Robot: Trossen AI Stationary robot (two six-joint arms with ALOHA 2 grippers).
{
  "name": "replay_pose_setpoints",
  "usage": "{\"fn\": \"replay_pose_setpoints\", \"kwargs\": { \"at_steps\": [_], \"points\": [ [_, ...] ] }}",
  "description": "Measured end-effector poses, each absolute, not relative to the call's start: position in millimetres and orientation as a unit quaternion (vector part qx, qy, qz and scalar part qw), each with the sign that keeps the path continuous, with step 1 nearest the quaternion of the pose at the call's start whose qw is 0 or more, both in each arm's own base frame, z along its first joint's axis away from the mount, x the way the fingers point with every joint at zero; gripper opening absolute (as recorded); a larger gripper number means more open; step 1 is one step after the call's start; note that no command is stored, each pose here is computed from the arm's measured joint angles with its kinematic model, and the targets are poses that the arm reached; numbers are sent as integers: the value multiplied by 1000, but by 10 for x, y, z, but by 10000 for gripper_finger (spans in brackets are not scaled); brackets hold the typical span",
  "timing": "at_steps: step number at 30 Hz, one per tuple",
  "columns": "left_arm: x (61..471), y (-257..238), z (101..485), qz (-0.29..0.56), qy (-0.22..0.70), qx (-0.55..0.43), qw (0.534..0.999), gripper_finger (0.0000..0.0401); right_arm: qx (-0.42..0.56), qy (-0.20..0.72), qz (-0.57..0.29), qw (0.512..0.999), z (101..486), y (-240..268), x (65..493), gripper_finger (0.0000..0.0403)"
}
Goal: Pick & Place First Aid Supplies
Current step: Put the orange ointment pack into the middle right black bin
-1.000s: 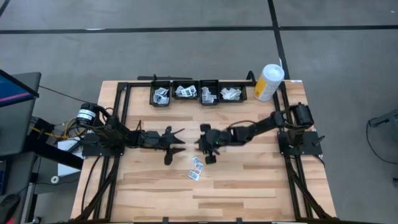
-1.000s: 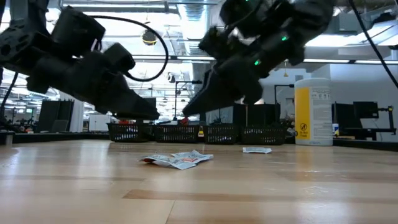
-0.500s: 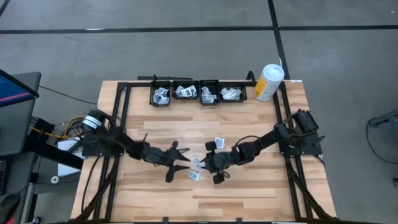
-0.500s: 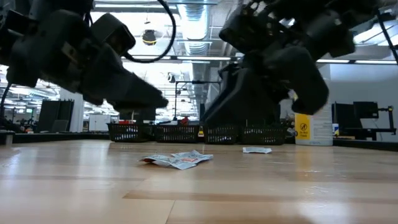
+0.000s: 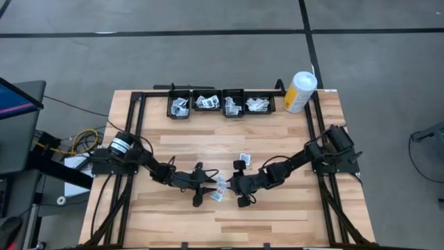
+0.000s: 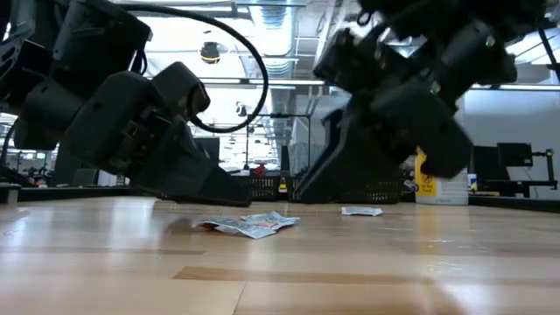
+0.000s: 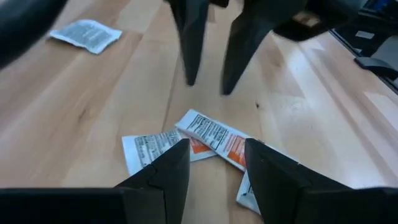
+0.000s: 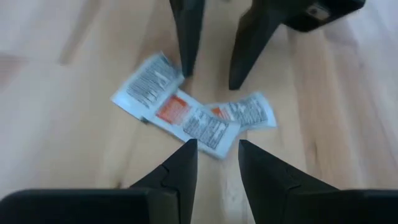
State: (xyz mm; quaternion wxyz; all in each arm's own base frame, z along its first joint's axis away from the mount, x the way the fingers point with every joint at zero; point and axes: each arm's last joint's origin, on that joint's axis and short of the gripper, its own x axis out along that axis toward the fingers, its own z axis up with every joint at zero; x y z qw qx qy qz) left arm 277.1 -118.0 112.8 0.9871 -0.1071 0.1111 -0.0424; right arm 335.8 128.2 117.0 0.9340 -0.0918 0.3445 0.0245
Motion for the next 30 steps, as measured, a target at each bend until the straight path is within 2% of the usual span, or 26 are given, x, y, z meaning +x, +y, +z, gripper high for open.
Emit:
{"fn": "replay_pose_setpoints", "kwargs": {
  "at_steps": [7,11,15,22,30],
  "points": [
    [2828,-1203,1098,-39,113,-121,985,154,-69,342,7,937,824,1237,3470,111],
    [2838,-1204,1107,-36,111,-121,986,154,-58,352,25,934,649,1205,3504,110],
    [2842,-1206,1113,-37,109,-122,986,154,-37,365,47,929,626,1154,3519,89],
    [2842,-1206,1114,-37,109,-122,986,154,-29,371,66,926,643,1119,3524,9],
    [2842,-1205,1115,-37,109,-122,986,154,-39,361,70,929,806,1125,3511,2]
  ]
}}
